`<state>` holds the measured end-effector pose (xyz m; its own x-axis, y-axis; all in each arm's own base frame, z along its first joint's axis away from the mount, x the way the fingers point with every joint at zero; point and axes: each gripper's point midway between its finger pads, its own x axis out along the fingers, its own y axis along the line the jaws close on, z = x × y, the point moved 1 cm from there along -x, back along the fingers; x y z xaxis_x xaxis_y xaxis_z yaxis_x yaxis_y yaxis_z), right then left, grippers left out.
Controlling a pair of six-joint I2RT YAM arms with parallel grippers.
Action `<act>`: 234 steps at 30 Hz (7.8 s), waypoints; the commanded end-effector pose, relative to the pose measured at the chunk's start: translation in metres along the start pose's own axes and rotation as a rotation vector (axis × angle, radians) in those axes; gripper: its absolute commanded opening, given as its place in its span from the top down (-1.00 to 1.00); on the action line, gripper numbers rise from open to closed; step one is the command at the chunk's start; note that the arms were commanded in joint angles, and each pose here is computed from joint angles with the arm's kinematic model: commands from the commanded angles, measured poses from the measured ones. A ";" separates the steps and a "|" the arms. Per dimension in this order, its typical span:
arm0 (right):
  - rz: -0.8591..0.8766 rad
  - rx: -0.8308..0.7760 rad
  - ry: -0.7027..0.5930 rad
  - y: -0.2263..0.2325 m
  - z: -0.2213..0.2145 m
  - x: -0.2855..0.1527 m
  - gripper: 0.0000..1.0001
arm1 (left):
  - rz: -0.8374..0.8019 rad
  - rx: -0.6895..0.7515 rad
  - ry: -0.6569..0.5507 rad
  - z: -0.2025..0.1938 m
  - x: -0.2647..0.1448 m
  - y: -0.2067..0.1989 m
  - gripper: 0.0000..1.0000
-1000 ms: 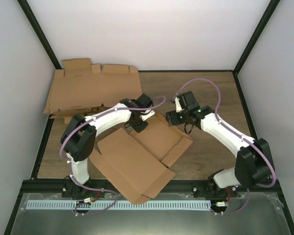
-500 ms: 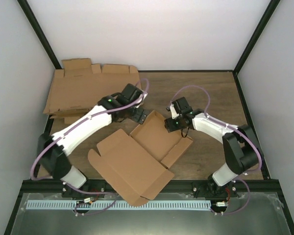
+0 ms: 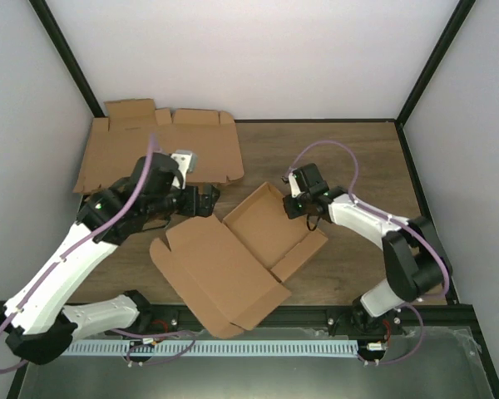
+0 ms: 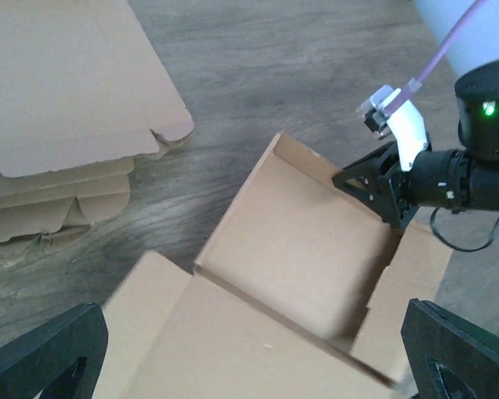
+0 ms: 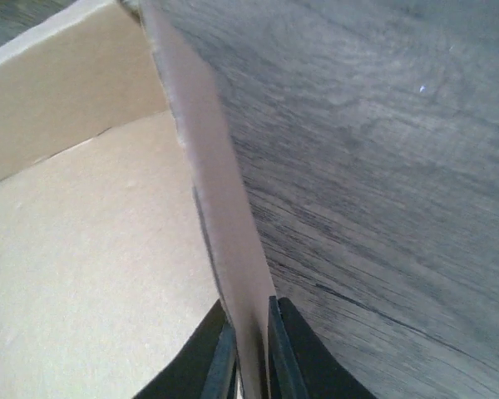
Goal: Fold the paper box
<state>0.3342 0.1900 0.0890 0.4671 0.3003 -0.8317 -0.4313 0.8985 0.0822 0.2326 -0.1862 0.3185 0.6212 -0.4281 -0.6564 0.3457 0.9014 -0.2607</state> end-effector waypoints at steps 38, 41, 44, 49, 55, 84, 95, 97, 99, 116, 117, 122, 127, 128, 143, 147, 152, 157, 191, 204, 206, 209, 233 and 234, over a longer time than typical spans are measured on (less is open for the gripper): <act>-0.158 0.658 -0.374 -0.070 -0.016 -0.093 0.99 | -0.052 -0.352 -0.094 0.005 0.020 0.126 -1.00; -0.151 0.651 -0.361 -0.069 -0.020 -0.090 0.99 | -0.122 -0.397 -0.074 -0.003 0.044 0.141 -1.00; -0.137 0.643 -0.350 -0.066 -0.023 -0.087 0.99 | -0.159 -0.444 -0.037 -0.017 0.067 0.154 -0.99; -0.129 0.642 -0.313 -0.064 -0.032 -0.080 0.99 | -0.179 -0.470 -0.002 -0.040 0.094 0.163 -0.97; -0.092 0.642 -0.294 -0.058 -0.039 -0.072 0.99 | -0.154 -0.524 -0.040 -0.068 0.109 0.172 -0.97; -0.025 0.575 -0.145 -0.043 -0.062 -0.037 0.01 | -0.360 -0.248 -0.048 -0.022 0.082 0.089 0.74; 0.213 0.570 -0.057 0.007 -0.073 -0.038 -0.12 | -0.501 -0.078 0.042 0.009 0.079 0.030 0.58; 0.241 0.562 -0.051 0.019 -0.073 -0.041 -0.13 | -0.514 -0.039 0.040 0.019 0.076 0.024 0.41; 0.264 0.553 -0.043 0.031 -0.071 -0.044 -0.16 | -0.532 -0.020 0.041 0.026 0.077 0.020 0.17; 0.117 0.383 -0.083 0.028 -0.057 -0.076 -0.99 | -0.666 0.154 0.192 0.018 0.100 -0.039 -0.62; 0.115 0.355 -0.112 0.028 -0.048 -0.084 -1.00 | -0.663 0.158 0.183 0.021 0.098 -0.040 -0.62; 0.175 0.175 -0.371 0.038 0.010 -0.126 -1.00 | -0.670 0.180 0.162 0.031 0.090 -0.049 -0.64; 0.327 -0.071 -0.624 0.071 0.060 -0.157 -1.00 | -0.680 0.194 0.176 0.027 0.090 -0.057 -0.64; 0.306 -0.082 -0.659 0.067 0.069 -0.161 -1.00 | -0.680 0.194 0.175 0.027 0.089 -0.057 -0.64; 0.590 -0.402 -0.798 0.036 0.134 -0.131 -0.94 | -0.692 0.184 0.164 0.025 0.077 -0.060 -0.65; 0.563 -0.435 -0.795 0.030 0.149 -0.120 -0.95 | -0.693 0.187 0.168 0.023 0.074 -0.060 -0.65; 0.607 -0.462 -0.788 0.023 0.157 -0.115 -1.00 | -0.699 0.194 0.180 0.020 0.073 -0.060 -0.64; 0.711 -0.517 -0.736 0.031 0.154 -0.111 -0.89 | -0.704 0.193 0.181 0.019 0.071 -0.061 -0.65; 0.637 -0.401 -0.666 0.049 0.111 -0.110 -0.29 | -0.733 0.155 0.185 0.015 0.071 -0.071 -0.45; 0.642 -0.414 -0.645 0.058 0.100 -0.112 0.68 | -0.704 0.143 0.190 0.014 0.077 -0.068 -0.43; 0.625 -0.398 -0.647 0.060 0.098 -0.115 0.82 | -0.700 0.140 0.189 0.015 0.078 -0.068 -0.43; 0.570 -0.354 -0.648 0.057 0.097 -0.116 0.98 | -0.677 0.129 0.169 0.020 0.078 -0.066 -0.50; 0.093 0.029 -0.666 -0.016 0.052 -0.149 0.99 | 0.024 0.028 -0.334 0.054 -0.015 0.049 -1.00; 0.086 0.033 -0.658 -0.017 0.049 -0.148 0.98 | 0.020 0.029 -0.318 0.046 -0.011 0.051 -1.00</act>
<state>0.3113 0.1570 0.2476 0.7875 0.5552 -0.2677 -0.5341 0.8314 0.1532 0.2716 -0.1473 0.3910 0.8259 -0.4763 -0.3017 0.4146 0.8757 -0.2475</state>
